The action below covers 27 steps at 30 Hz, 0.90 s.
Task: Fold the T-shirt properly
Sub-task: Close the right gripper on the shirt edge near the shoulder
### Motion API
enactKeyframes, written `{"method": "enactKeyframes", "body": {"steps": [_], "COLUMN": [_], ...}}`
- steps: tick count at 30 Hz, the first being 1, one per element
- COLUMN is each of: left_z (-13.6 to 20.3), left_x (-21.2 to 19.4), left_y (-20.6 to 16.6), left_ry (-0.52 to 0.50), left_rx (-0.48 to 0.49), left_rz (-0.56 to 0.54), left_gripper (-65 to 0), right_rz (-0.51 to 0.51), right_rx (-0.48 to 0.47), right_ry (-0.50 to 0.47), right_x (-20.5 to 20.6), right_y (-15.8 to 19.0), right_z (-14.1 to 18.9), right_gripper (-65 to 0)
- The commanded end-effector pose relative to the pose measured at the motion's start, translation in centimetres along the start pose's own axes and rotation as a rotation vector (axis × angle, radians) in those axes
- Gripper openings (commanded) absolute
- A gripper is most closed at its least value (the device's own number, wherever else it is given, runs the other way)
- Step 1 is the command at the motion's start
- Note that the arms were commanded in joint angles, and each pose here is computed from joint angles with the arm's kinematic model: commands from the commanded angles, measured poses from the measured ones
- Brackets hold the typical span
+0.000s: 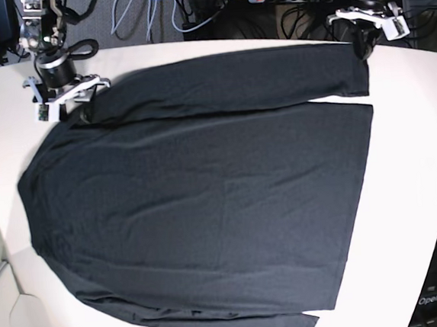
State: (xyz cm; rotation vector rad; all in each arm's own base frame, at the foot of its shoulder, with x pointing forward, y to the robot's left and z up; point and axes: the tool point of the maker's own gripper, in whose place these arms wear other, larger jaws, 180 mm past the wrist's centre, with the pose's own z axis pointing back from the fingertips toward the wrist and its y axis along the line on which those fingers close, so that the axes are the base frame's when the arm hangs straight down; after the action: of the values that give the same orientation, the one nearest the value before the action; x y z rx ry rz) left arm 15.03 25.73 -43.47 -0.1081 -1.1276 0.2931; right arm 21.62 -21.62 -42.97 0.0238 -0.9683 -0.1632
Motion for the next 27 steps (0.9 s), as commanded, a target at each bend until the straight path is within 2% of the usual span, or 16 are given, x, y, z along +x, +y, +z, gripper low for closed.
{"method": "enactKeyframes", "body": {"steps": [1, 8, 24, 27], "left_z": [0.2, 0.2, 0.2, 0.2], "left_x": [0.2, 0.2, 0.2, 0.2], "left_y": [0.4, 0.4, 0.4, 0.4], "left_ry": [0.007, 0.007, 0.007, 0.007], "left_rx": [-0.001, -0.001, -0.001, -0.001], "left_rz": [-0.013, -0.013, -0.013, -0.013], "left_gripper": [-65.0, -65.0, -65.0, -65.0], "right_rz": [0.002, -0.053, -0.051, -0.05], "right_rx": [-0.013, -0.095, -0.051, -0.052], "right_ry": [0.018, -0.008, -0.01, -0.01], "right_x": [-0.2, 0.2, 0.4, 0.4], "right_y": [-0.8, -3.1, -1.3, -1.3], "right_z": [0.3, 0.7, 0.1, 0.1], "right_gripper": [-29.5, -29.3, -29.7, -34.1]}}
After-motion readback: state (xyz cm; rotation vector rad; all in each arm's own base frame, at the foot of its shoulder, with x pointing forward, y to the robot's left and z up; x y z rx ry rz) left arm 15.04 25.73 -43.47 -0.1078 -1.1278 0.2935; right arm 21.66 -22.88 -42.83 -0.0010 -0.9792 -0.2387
